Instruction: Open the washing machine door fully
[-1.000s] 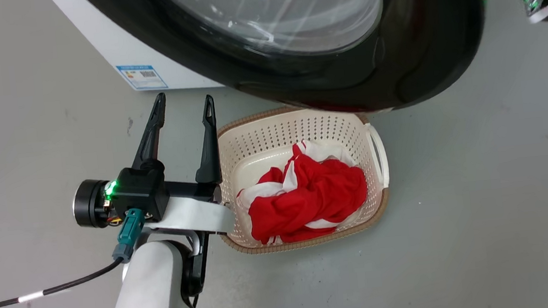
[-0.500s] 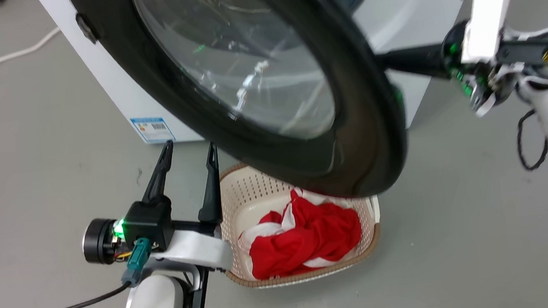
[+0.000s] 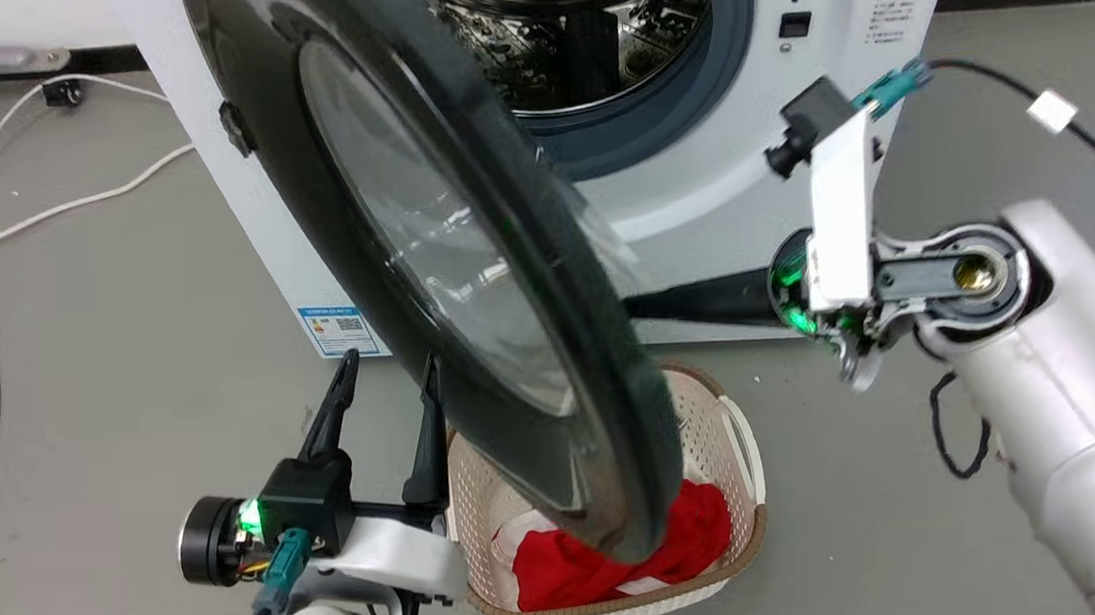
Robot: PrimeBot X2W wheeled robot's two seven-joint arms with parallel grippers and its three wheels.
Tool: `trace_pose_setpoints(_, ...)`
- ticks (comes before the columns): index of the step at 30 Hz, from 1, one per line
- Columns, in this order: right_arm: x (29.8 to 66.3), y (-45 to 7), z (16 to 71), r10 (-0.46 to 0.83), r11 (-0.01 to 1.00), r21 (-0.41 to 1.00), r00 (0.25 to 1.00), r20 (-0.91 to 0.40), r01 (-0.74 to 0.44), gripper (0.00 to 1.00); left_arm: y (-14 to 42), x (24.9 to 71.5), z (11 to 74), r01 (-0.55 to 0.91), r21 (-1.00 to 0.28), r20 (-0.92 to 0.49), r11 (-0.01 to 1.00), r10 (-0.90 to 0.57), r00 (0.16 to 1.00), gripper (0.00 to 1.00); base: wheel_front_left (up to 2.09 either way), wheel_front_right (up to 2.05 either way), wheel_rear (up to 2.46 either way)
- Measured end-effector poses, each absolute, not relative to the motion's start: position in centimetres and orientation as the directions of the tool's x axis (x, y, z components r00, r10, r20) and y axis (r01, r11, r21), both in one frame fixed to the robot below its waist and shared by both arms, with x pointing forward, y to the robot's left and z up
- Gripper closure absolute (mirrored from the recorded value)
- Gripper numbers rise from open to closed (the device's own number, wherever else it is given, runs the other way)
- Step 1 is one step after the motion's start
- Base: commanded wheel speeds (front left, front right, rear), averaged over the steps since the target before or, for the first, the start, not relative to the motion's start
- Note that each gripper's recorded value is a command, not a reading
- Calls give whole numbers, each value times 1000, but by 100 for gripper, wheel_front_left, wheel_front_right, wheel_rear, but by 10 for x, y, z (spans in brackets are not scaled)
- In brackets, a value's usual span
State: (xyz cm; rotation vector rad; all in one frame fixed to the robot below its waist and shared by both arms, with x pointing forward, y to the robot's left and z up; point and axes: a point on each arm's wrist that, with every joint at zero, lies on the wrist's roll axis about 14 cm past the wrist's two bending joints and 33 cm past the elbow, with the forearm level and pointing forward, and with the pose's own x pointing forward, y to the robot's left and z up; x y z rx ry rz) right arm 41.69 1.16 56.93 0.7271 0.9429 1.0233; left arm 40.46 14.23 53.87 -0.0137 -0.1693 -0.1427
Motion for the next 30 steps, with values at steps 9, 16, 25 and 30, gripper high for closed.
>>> trace_pose_setpoints(9, 402, 28, 562, 944, 315, 877, 216, -249, -363, 100, 142, 402, 535, 144, -8, 159, 990, -141, 977, 0, 0, 0, 0)
trace_pose_setpoints(16, 425, -2, 570, 882, 283, 907, 456, -119, -311, 100, 140, 403, 532, 142, -13, 151, 990, -139, 979, 0, 0, 0, 0)
trace_pose_setpoints(25, 426, -104, 543, 588, 229, 964, 808, -24, -138, 100, 136, 405, 532, 144, -21, 153, 989, -139, 978, 0, 0, 0, 0)
trace_pose_setpoints(30, 406, -144, 521, 372, 247, 967, 927, -33, -65, 0, 140, 403, 532, 131, -30, 153, 991, -125, 980, 0, 0, 0, 0)
